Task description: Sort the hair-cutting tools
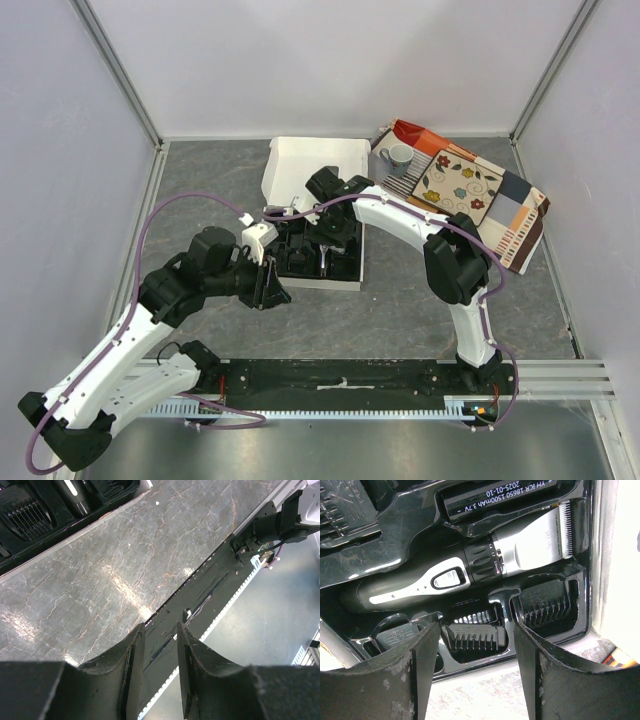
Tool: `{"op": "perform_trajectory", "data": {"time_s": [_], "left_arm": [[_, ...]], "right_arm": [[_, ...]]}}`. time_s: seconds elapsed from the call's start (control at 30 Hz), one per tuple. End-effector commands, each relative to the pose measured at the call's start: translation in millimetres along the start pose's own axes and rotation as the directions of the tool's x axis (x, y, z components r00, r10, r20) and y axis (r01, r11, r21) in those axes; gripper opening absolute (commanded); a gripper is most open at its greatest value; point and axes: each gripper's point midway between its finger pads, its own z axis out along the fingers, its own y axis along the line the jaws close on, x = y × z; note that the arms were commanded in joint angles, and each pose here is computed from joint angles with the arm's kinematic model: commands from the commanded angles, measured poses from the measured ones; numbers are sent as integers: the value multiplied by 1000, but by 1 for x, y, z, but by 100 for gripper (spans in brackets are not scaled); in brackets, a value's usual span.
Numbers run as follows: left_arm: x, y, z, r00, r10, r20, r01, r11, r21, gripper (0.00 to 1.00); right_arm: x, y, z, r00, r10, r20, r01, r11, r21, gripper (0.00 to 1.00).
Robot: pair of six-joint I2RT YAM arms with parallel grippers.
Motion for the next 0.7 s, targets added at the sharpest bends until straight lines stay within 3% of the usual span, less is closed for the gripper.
{"op": "perform_trajectory", "data": {"time_s": [0.0,0.37,0.5,0.53,0.63,0.67], "left_arm": [[-5,-7,0,1000,-6,22,5,999,36,39],[-6,-10,-2,1000,-9,29,7,999,49,39],[-7,-11,-3,999,-6,34,5,999,51,39],[-7,-11,-3,999,-7,33,5,999,50,39],[-7,-11,-3,999,-6,35,4,999,51,39],[-7,-11,-3,999,-6,34,5,999,51,39]], "right_arm": [[-14,-6,-17,999,18,47,-19,999,27,70],[-41,-14,-54,977,73,198,-90,993,79,73],[-42,-13,-58,968,109,227,-131,988,83,68],[-42,-14,-60,965,117,235,-141,986,88,65],[-38,-16,-54,962,157,223,-184,977,106,24],[-36,-15,-52,961,171,216,-197,975,103,4]]}}
